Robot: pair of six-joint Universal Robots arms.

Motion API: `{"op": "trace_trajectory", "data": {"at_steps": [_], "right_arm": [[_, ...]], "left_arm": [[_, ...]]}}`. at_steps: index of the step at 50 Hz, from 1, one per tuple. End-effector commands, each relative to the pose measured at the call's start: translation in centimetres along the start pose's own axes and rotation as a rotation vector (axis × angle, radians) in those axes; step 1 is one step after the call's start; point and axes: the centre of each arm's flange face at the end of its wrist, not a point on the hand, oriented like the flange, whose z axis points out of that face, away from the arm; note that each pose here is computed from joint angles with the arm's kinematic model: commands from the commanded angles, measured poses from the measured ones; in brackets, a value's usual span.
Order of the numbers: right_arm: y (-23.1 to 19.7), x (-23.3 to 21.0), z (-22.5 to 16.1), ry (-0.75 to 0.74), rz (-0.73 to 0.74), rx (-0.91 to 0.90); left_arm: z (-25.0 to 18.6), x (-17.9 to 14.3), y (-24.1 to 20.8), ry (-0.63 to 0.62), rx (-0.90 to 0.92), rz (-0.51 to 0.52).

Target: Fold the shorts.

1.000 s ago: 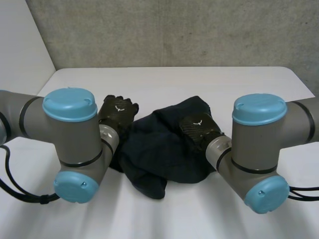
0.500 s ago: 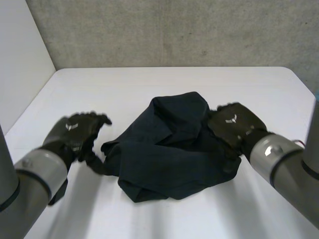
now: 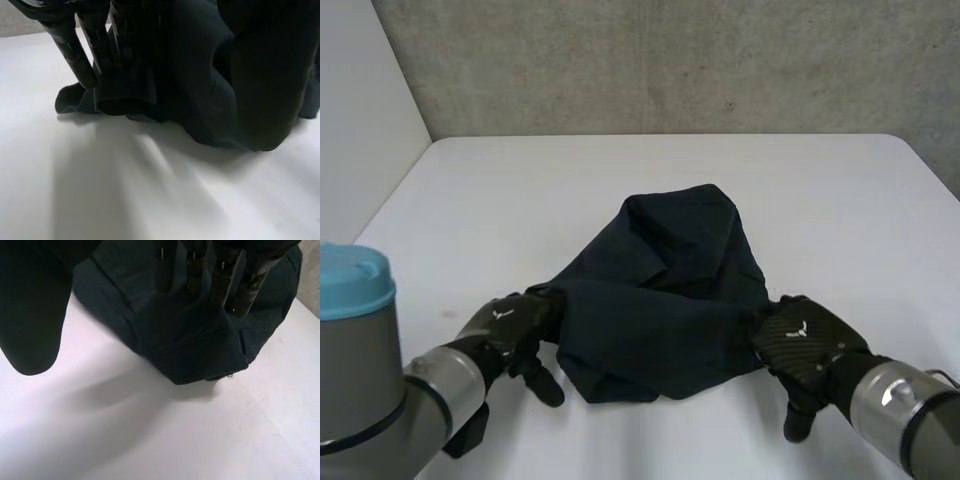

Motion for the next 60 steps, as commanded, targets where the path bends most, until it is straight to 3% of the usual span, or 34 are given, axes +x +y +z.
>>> {"op": "trace_trajectory", "data": {"at_steps": [1,14,26,34,44,60], "right_arm": [[0.5,0.9,3.9,0.055,0.043,0.074],[1.3,2.8,9.6,0.158,0.056,0.103],[0.7,3.1,11.8,0.185,0.04,0.14],[-0.5,3.6,11.1,0.202,0.035,0.17],[-1.9,4.3,9.2,0.218,0.031,0.196],[-0.7,3.1,9.1,0.183,0.025,0.162]], "left_arm": [[2.3,0.1,0.2,-0.002,-0.009,-0.005],[5.1,0.7,-0.6,0.019,0.034,-0.09],[6.5,0.9,-1.0,0.026,0.039,-0.138],[6.2,1.8,-1.1,0.052,0.044,-0.128],[2.3,2.3,-4.3,0.077,0.105,-0.157],[1.0,4.5,-2.2,0.203,-0.069,-0.151]]}}
